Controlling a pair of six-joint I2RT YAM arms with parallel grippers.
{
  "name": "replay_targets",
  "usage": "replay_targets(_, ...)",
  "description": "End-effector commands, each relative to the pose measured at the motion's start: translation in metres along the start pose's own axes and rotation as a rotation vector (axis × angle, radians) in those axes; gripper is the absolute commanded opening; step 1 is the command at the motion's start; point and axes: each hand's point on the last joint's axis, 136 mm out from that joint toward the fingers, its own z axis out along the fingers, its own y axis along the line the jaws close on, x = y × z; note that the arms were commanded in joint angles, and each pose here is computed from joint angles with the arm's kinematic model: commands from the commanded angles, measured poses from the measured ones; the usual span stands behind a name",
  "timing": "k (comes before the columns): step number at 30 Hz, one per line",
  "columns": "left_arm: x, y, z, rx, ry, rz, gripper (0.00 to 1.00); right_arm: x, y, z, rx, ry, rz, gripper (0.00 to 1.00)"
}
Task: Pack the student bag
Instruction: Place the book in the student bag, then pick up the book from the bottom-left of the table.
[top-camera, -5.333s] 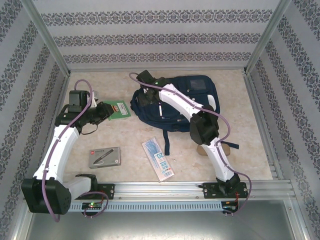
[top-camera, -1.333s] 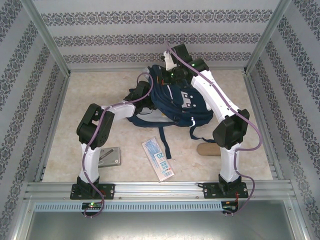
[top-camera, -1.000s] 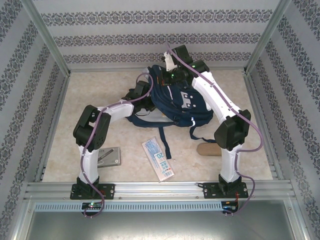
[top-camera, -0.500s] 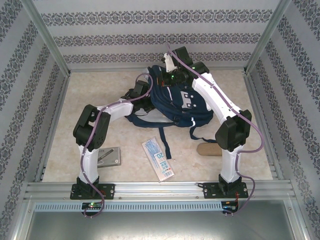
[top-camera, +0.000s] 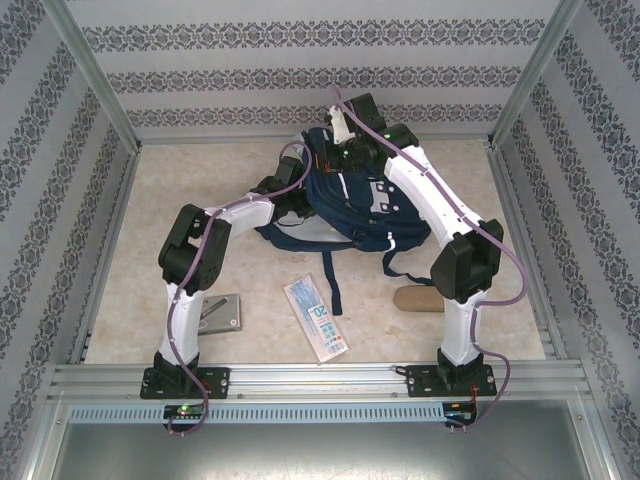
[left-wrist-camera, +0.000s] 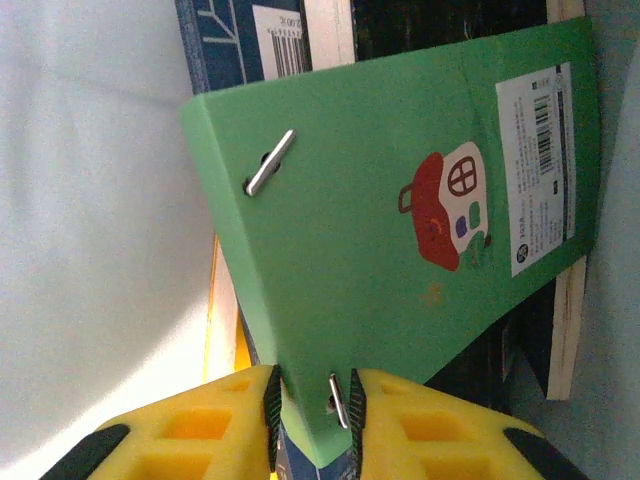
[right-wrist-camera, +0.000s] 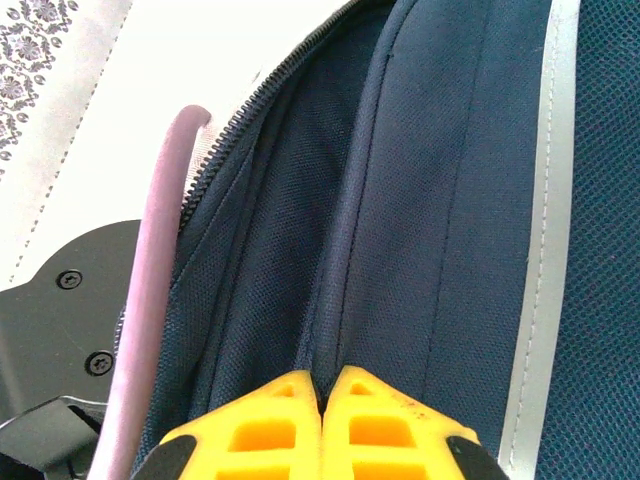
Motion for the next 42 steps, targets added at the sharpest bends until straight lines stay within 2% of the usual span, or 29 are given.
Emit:
replay_targets(1,0.000,-0.037,-0.026,0.073,-0.030,0.051,0.32,-0.019,0.046,-0.028,-0.142,-0.095,-0.051,0.00)
replay_targets(4,-0.003,-0.034,-0.044,0.048,-0.058,0.051,0.46,-0.020,0.041,-0.027,-0.129,-0.100,-0.043,0.00)
replay_targets(9,-0.004,-0.011,-0.076,-0.052,-0.088,0.045,0.60,-0.017,0.032,-0.022,-0.107,-0.095,-0.036,0.00)
replay_targets(19,0.004,0.042,-0.160,-0.276,-0.155,0.029,0.71,-0.005,0.032,-0.007,-0.127,-0.077,-0.028,0.00)
replay_targets(24,0.026,0.071,-0.209,-0.461,-0.176,0.008,0.86,0.002,0.037,0.004,-0.140,-0.068,-0.038,0.00)
replay_targets(29,0.054,0.100,-0.252,-0.609,-0.214,-0.141,0.93,0.009,0.042,0.014,-0.157,-0.063,-0.047,0.00)
replay_targets(31,0.068,0.113,-0.267,-0.656,-0.235,-0.230,1.00,0.010,0.045,0.016,-0.167,-0.065,-0.053,0.00)
replay_targets(39,0.144,0.159,-0.305,-0.782,-0.255,-0.691,1.00,0.013,0.052,0.011,-0.192,-0.083,-0.071,0.00)
replay_targets(42,0.160,0.164,-0.314,-0.796,-0.270,-0.790,1.00,0.014,0.055,0.010,-0.202,-0.092,-0.084,0.00)
